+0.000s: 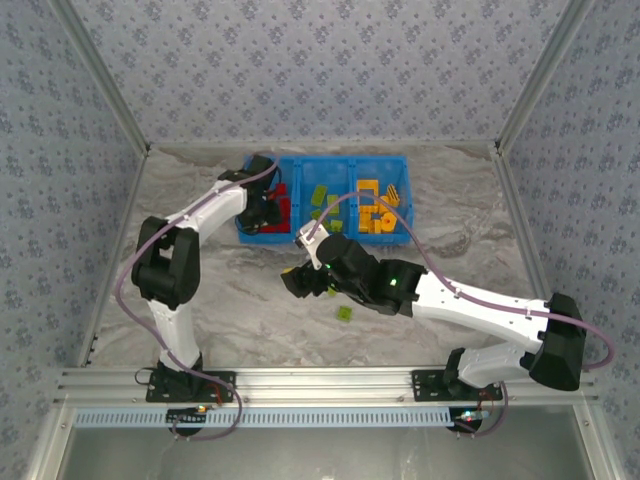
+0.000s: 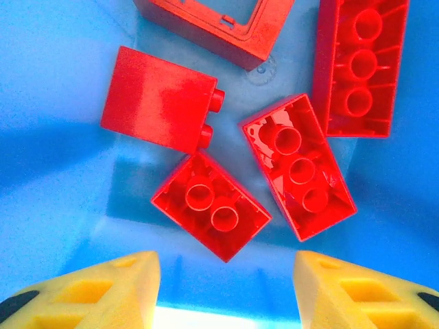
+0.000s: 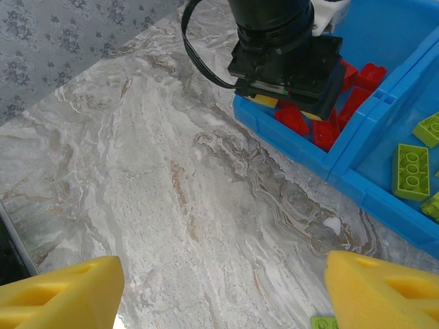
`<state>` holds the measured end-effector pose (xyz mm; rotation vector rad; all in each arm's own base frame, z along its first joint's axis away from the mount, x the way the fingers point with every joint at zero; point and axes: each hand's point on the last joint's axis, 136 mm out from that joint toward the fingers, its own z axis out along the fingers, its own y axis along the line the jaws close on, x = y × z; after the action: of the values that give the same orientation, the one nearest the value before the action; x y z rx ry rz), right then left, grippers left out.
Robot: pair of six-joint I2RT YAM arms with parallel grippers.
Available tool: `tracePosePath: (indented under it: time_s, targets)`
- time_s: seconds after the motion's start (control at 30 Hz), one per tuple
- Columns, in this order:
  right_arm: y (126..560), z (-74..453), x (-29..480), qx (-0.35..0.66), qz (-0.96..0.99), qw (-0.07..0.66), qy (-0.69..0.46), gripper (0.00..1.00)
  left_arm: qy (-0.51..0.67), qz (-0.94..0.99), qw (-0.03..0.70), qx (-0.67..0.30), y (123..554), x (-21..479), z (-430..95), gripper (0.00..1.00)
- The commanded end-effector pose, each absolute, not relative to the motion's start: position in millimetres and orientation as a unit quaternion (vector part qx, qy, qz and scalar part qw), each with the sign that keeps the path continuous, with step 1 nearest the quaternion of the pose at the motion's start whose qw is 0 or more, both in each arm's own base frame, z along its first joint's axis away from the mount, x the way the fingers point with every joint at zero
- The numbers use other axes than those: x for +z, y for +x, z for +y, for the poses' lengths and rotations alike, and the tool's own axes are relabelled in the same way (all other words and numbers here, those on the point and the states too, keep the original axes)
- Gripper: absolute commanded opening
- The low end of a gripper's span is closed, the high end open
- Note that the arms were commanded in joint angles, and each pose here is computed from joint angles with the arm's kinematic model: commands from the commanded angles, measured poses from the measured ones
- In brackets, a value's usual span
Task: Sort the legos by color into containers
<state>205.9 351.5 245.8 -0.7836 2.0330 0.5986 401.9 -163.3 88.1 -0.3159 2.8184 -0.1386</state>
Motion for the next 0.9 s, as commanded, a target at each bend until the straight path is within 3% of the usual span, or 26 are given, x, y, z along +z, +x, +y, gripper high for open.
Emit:
tracePosePath:
  time_s: [0.0, 0.2, 0.43, 0.6, 0.87]
  targets:
    - [212.5, 348.3, 252.7, 0.229, 0.818, 0.438, -0.296, 0.79, -0.108, 0.971, 0.203, -0.061, 400.4, 145.8, -161.7, 0.54]
    - [231.3, 310.2, 229.5, 0.165, 0.861, 0.419, -0.237, 0.78, -0.105, 0.949, 0.274, -0.113, 366.1, 216.2, -162.4, 0.54]
    - [221.9, 253.1, 148.9, 0.081, 0.946, 0.302, -0.089, 0.76, 0.038, 0.9, 0.356, -0.251, 266.9, 274.3, -213.0, 0.61]
    - [217.6, 258.3, 116.6, 0.057, 0.962, 0.267, 0.024, 0.76, 0.105, 0.862, 0.372, -0.328, 196.9, 273.3, -218.7, 0.65]
    - [218.8, 272.0, 84.9, 0.038, 0.968, 0.217, 0.118, 0.81, 0.063, 0.863, 0.358, -0.351, 157.1, 239.5, -177.4, 0.66]
